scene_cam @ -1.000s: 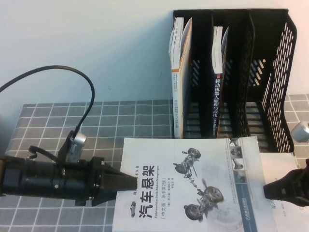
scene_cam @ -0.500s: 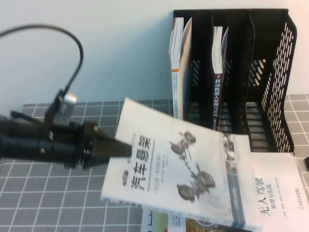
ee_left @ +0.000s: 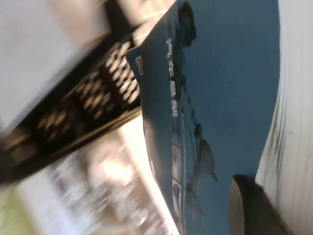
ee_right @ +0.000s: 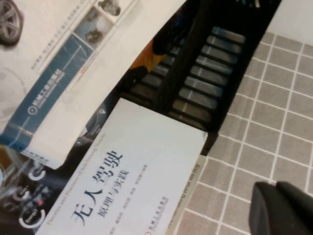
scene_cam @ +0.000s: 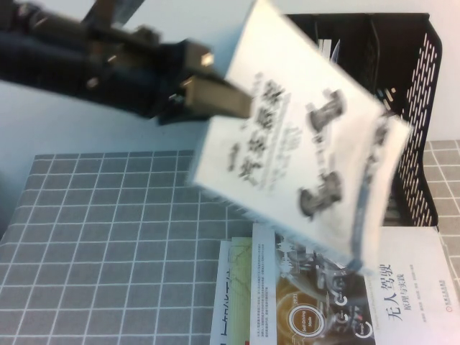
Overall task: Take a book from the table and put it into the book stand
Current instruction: Place the book on the book shelf
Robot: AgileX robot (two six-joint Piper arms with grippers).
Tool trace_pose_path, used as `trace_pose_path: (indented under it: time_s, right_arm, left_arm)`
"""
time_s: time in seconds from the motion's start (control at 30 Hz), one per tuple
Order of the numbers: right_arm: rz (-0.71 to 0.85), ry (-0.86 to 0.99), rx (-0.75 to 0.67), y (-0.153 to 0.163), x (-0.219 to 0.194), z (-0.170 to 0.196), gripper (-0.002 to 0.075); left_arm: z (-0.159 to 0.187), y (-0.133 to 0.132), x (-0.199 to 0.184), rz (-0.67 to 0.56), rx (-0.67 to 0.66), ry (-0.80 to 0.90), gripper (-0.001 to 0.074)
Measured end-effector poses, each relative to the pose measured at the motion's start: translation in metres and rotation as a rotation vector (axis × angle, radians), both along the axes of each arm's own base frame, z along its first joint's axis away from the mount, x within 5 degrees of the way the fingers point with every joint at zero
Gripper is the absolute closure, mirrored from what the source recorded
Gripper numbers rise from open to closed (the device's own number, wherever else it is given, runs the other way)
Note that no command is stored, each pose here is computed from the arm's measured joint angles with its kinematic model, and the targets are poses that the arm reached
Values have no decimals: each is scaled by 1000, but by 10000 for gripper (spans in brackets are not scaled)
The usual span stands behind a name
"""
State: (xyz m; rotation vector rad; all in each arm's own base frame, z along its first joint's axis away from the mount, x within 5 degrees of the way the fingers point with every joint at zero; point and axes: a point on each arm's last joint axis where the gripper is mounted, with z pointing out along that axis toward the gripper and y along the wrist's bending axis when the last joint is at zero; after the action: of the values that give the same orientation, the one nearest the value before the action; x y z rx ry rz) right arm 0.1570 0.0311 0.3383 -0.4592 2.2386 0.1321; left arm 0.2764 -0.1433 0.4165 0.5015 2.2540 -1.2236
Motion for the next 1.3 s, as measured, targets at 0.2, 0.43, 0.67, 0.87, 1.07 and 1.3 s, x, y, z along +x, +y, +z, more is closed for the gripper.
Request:
trace_pose_path:
  time_s: [0.2,0.43,0.67,0.87,1.07,1.3]
  right_arm:
    - [-105,-43,-59,-12,-11,7,729]
    - [-272,-131,-128,-30,-25,27,729]
    - [-326,-209,-128,-35,-32,50,729]
    - [-348,-208,-97,-35,-32,51,729]
    - [-350,-200,-75,-34,-33,50,729]
    - [-338,-185,-13,-30,-33,50,729]
  left_arm:
    - [40,-40,-2,-54,-52,-54,615]
    - [55,-67,29,101,-84,-69,616]
    - [35,-88,70,236,-26,-43,616]
    - [27,-113,69,272,0,-39,616]
    - [26,-128,61,387,81,-103,616]
    - [25,-146,46,457,134,-160,617]
